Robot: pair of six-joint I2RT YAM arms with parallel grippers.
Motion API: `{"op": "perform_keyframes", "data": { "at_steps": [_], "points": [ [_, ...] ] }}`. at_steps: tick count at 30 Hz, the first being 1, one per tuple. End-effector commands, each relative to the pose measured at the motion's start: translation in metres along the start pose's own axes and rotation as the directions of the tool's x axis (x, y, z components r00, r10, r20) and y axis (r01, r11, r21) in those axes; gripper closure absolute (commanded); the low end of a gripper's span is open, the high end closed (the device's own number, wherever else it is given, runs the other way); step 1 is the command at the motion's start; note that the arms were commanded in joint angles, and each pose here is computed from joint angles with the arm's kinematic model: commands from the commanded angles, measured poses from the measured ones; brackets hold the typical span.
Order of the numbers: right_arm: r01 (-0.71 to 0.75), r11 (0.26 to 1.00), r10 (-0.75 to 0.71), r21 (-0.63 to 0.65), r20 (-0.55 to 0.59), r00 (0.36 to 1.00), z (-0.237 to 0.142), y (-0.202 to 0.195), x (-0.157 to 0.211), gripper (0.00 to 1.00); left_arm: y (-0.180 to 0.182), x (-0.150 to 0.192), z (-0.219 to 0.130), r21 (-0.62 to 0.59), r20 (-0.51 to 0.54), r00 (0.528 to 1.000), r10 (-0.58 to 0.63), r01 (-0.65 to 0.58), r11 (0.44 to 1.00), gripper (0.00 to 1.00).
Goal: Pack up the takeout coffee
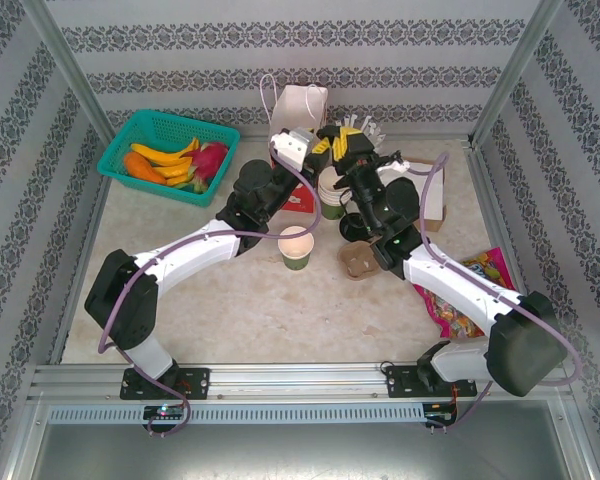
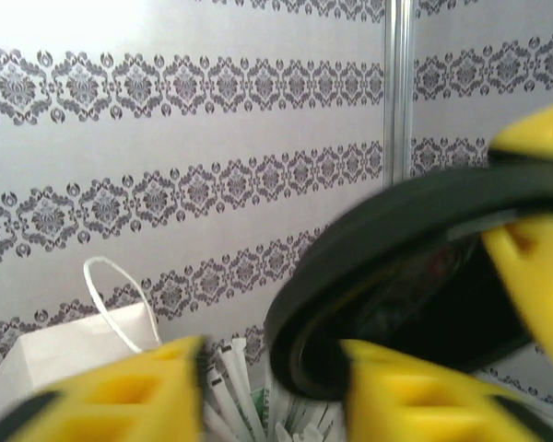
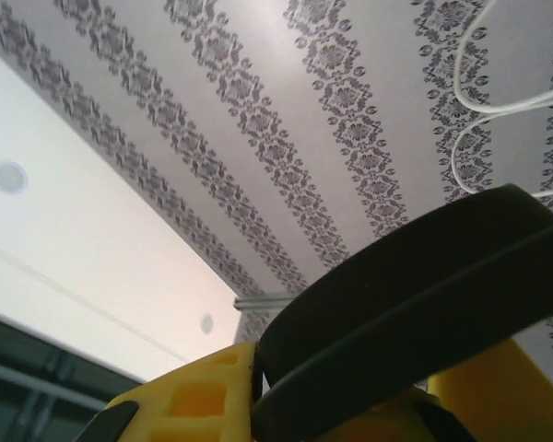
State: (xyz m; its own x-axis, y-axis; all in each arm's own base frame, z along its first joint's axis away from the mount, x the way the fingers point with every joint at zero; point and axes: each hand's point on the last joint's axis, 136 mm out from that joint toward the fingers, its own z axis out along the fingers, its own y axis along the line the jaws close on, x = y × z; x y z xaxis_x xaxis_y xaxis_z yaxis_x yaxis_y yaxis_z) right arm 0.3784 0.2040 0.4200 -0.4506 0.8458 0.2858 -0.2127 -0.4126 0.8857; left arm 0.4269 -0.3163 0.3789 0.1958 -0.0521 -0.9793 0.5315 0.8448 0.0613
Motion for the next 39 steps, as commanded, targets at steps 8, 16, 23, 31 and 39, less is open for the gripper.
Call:
{"op": "perform_keyframes", "data": {
  "at_steps": [8,16,23,31,39],
  "points": [
    [0.727,0.682,-0.679,-0.078,-0.435,0.591,-0.047,-0.016,0.008,1.00,-0.026,0.022,-0.075,0.222,-0.213,0.970,-0.115,0.162,0.961,0.00],
    [0.879,0.388,-0.766,-0.278,-0.627,0.140,-0.098,-0.041,0.022,1.00,-0.024,0.021,-0.117,0.252,-0.360,0.922,-0.140,0.241,0.937,0.00],
    [0.778,0.406,-0.753,-0.480,-0.658,-0.013,-0.124,-0.043,0.055,1.00,-0.050,0.003,-0.136,0.438,-0.406,0.909,-0.090,0.280,0.854,0.00],
    [0.684,0.435,-0.752,-0.585,-0.654,-0.082,-0.142,-0.033,0.075,1.00,-0.054,-0.003,-0.148,0.543,-0.461,0.887,-0.029,0.308,0.781,0.09],
    [0.634,0.450,-0.723,-0.629,-0.673,-0.155,-0.159,-0.038,0.086,1.00,-0.070,-0.010,-0.153,0.658,-0.488,0.870,0.067,0.316,0.683,0.21]
  ]
}}
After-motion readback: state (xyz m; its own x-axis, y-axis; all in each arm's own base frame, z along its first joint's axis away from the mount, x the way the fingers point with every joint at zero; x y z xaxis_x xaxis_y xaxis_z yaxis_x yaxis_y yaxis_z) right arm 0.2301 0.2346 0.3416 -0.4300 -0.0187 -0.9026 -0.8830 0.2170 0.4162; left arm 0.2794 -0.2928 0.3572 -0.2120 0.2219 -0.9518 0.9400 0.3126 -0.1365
